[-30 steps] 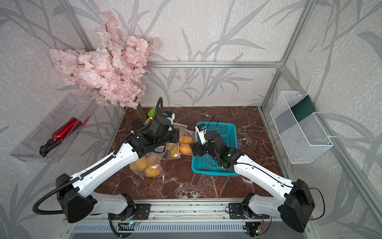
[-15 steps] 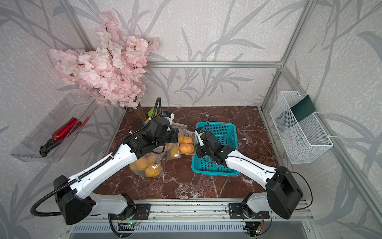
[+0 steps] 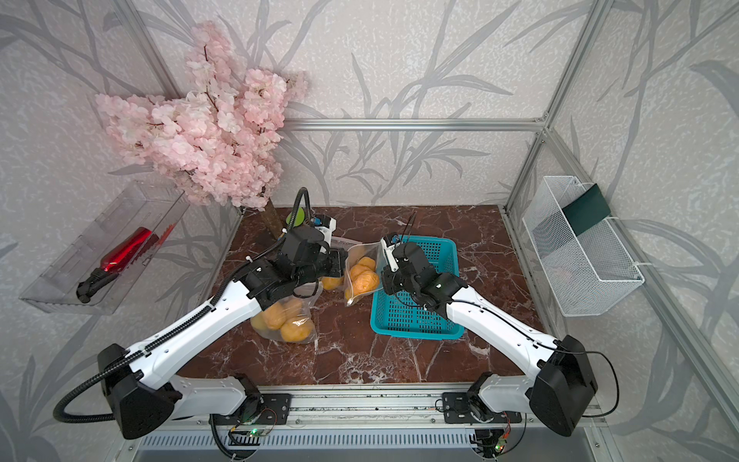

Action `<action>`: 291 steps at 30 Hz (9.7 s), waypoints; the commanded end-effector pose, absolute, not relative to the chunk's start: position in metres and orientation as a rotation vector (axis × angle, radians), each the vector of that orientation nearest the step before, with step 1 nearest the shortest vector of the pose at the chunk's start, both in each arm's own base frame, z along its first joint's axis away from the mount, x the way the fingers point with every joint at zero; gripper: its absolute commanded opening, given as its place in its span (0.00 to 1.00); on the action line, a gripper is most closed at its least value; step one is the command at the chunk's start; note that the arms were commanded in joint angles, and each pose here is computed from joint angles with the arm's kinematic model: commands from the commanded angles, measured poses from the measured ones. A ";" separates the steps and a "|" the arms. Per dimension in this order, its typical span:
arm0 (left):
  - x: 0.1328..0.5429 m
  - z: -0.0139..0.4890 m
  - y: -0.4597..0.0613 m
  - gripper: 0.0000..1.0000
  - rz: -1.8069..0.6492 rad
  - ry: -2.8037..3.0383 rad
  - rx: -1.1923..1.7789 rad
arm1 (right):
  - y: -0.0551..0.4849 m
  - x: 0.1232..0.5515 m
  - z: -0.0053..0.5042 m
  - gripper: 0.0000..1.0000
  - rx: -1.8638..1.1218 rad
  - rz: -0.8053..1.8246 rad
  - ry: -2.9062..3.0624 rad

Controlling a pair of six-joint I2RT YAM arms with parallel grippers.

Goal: Put the potatoes into a zipper bag and zip it
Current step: Adjust the zipper food storage bag at the center of the board, then zip the zipper on the zipper food storage bag, then place the zipper food storage bag at the center of the board.

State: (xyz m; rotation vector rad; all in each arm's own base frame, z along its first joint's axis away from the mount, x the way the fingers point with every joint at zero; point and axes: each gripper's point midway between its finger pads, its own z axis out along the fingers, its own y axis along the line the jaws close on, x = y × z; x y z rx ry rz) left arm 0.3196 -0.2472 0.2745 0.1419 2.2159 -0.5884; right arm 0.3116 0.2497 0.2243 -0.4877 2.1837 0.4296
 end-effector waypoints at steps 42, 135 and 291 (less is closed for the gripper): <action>0.387 0.244 -0.160 0.00 -0.522 2.132 -0.648 | 0.342 0.259 0.209 0.99 -0.914 0.790 1.341; 0.379 0.231 -0.153 0.00 -0.678 2.127 -0.722 | 0.360 0.294 0.213 0.10 -0.564 0.437 1.307; 0.533 0.246 -0.093 0.00 -0.294 2.160 -0.875 | 0.307 0.383 0.210 0.00 -0.537 0.711 1.624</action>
